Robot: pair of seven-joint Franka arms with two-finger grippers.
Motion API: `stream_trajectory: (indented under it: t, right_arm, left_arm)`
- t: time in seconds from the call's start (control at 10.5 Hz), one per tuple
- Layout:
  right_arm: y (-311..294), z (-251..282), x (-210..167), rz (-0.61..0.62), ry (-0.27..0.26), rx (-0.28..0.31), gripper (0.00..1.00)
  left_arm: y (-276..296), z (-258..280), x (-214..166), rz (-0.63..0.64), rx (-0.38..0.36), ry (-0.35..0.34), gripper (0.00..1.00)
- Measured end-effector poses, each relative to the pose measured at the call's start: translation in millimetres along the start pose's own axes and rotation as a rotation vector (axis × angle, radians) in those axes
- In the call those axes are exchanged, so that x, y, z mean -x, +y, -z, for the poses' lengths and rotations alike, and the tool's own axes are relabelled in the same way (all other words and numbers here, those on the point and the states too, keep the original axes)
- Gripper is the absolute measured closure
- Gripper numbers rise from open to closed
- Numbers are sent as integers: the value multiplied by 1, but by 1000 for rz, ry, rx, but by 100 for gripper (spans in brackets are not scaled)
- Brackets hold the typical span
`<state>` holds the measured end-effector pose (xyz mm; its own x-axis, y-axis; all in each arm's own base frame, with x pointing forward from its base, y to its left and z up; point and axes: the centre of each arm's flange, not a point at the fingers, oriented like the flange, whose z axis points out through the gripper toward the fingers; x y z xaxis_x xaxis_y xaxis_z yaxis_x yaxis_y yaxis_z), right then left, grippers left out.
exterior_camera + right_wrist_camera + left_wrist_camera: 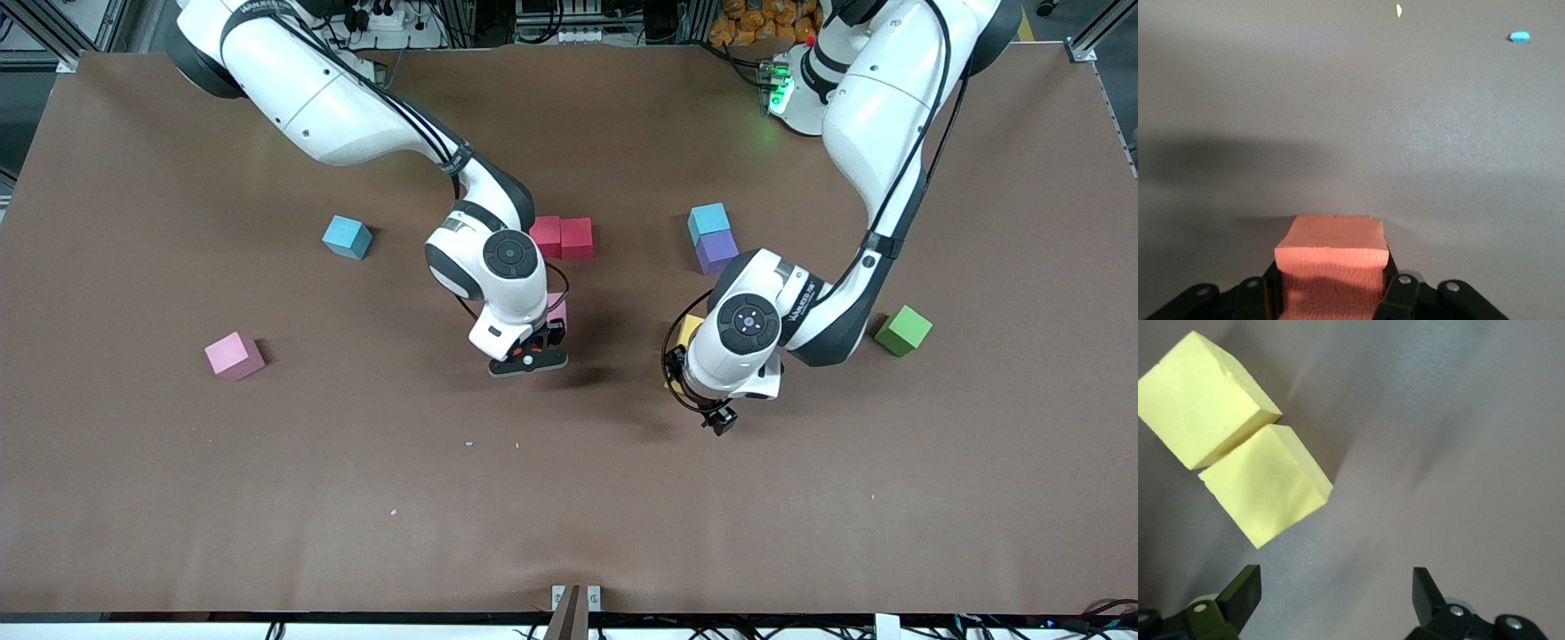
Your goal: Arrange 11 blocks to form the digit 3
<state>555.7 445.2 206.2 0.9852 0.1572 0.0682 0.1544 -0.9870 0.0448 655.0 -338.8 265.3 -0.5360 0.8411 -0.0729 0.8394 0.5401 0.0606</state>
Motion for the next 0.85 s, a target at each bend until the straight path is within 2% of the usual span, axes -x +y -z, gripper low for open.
stream_trajectory:
  t: [0.28, 0.47, 0.85]
  right_arm:
    - [0, 0, 1, -10, -5, 1, 46]
    - [0, 0, 2, -18, -10, 4, 46]
    - [-1, 0, 6, -15, -14, 7, 46]
  left_arm:
    - [-1, 18, 12, -146, 92, -24, 0]
    - [-8, 21, 18, -259, 100, -30, 0]
    - [-13, 27, 23, -655, 91, -44, 0]
